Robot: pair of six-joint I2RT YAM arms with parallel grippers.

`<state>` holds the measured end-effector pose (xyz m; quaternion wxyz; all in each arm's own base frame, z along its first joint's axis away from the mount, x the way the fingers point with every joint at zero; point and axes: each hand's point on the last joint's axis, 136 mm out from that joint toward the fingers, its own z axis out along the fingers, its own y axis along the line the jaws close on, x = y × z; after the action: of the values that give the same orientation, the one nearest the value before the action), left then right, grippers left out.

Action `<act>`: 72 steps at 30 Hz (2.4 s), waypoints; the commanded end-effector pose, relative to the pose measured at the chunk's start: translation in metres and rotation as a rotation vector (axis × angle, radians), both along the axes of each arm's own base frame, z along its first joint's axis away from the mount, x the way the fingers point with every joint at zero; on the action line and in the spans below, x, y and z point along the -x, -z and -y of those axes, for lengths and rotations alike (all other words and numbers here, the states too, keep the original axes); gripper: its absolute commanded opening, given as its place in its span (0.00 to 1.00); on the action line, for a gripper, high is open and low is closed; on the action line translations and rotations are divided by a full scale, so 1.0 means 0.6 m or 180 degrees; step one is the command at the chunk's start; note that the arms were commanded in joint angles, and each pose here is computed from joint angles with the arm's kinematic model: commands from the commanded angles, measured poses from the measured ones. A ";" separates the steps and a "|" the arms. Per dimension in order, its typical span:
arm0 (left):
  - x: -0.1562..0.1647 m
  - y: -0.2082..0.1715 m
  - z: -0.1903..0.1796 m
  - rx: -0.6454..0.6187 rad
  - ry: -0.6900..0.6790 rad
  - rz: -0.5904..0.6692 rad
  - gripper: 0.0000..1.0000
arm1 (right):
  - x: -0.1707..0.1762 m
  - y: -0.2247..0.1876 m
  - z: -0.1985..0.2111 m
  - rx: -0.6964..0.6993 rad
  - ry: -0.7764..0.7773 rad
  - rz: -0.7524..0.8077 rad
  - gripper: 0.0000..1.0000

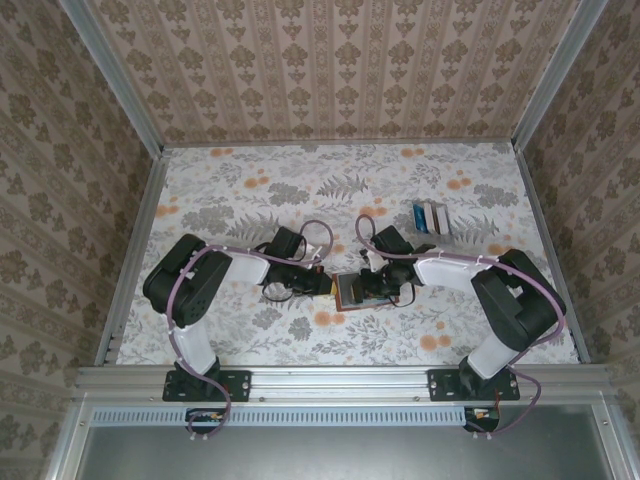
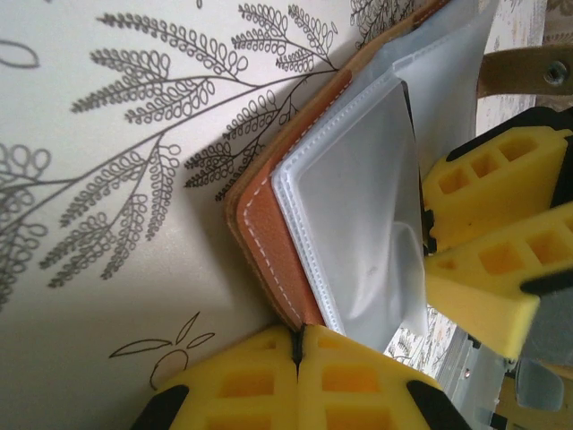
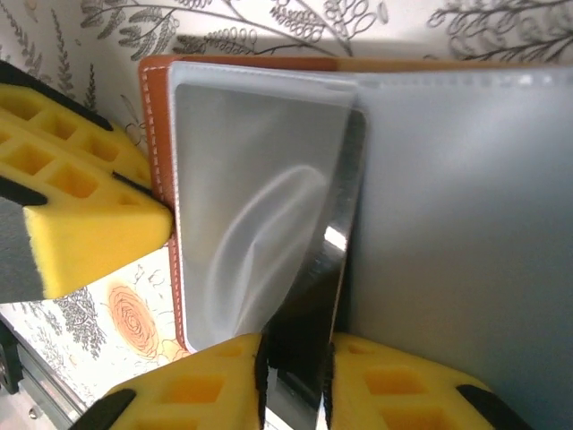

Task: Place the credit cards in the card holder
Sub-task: Insert the credit card into the card slot, then close the card holder at the center of the table.

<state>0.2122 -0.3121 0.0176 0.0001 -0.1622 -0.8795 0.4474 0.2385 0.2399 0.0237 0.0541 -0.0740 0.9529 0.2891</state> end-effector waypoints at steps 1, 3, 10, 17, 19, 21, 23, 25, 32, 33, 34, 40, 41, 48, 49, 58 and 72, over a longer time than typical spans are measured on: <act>0.045 0.110 -0.072 -0.0914 -0.0005 -0.0206 0.00 | 0.009 -0.020 -0.024 -0.0161 -0.0249 0.0075 0.34; 0.049 0.111 -0.072 -0.0896 -0.0011 -0.0214 0.00 | 0.006 -0.028 -0.023 -0.0197 -0.0239 0.0161 0.34; 0.048 0.115 -0.070 -0.0891 -0.0037 -0.0222 0.00 | 0.001 -0.022 0.006 0.0076 -0.0111 0.0220 0.40; 0.046 0.115 -0.069 -0.0888 -0.0066 -0.0223 0.00 | -0.006 -0.021 0.025 0.0222 0.0068 0.0230 0.46; 0.046 0.116 -0.069 -0.0895 -0.0070 -0.0237 0.00 | -0.007 -0.022 0.027 0.0214 0.0093 0.0236 0.46; 0.047 0.115 -0.068 -0.0873 -0.0092 -0.0230 0.00 | -0.008 -0.025 0.022 0.0162 0.0101 0.0236 0.45; 0.046 0.116 -0.067 -0.0872 -0.0087 -0.0225 0.00 | -0.007 -0.023 0.018 0.0101 0.0119 0.0228 0.41; 0.047 0.117 -0.067 -0.0889 -0.0082 -0.0235 0.00 | -0.008 -0.015 0.014 0.0069 0.0132 0.0190 0.37; 0.047 0.112 -0.067 -0.0879 -0.0086 -0.0214 0.00 | -0.010 0.006 0.002 0.0108 0.0111 0.0085 0.41; 0.046 0.110 -0.067 -0.0867 -0.0098 -0.0196 0.00 | -0.010 0.004 -0.002 0.0083 0.0085 0.0090 0.41; 0.045 0.108 -0.066 -0.0862 -0.0099 -0.0180 0.00 | -0.009 0.003 -0.007 0.0053 0.0054 0.0095 0.41; 0.042 0.102 -0.063 -0.0858 -0.0078 -0.0170 0.00 | -0.004 -0.016 -0.039 -0.0269 -0.0095 0.0136 0.40; 0.041 0.101 -0.062 -0.0850 -0.0076 -0.0159 0.00 | -0.003 -0.019 -0.040 -0.0277 -0.0119 0.0166 0.40; 0.042 0.093 -0.063 -0.0853 -0.0091 -0.0164 0.00 | -0.001 -0.046 -0.028 -0.0251 -0.0161 0.0409 0.40; 0.042 0.091 -0.063 -0.0858 -0.0085 -0.0161 0.00 | -0.002 -0.046 -0.019 -0.0178 -0.0129 0.0447 0.42; 0.051 0.065 -0.082 -0.0971 -0.0104 -0.0202 0.00 | -0.015 -0.100 0.083 0.0542 0.0367 0.0945 0.46; 0.043 0.007 -0.093 -0.0957 -0.0126 -0.0102 0.00 | -0.014 -0.074 0.118 0.0941 0.0474 0.0768 0.50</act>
<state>0.1939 -0.2716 0.0184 0.0145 -0.1388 -0.9277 0.3462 0.2481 0.1600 0.0721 0.1975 -0.0399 0.9729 0.1134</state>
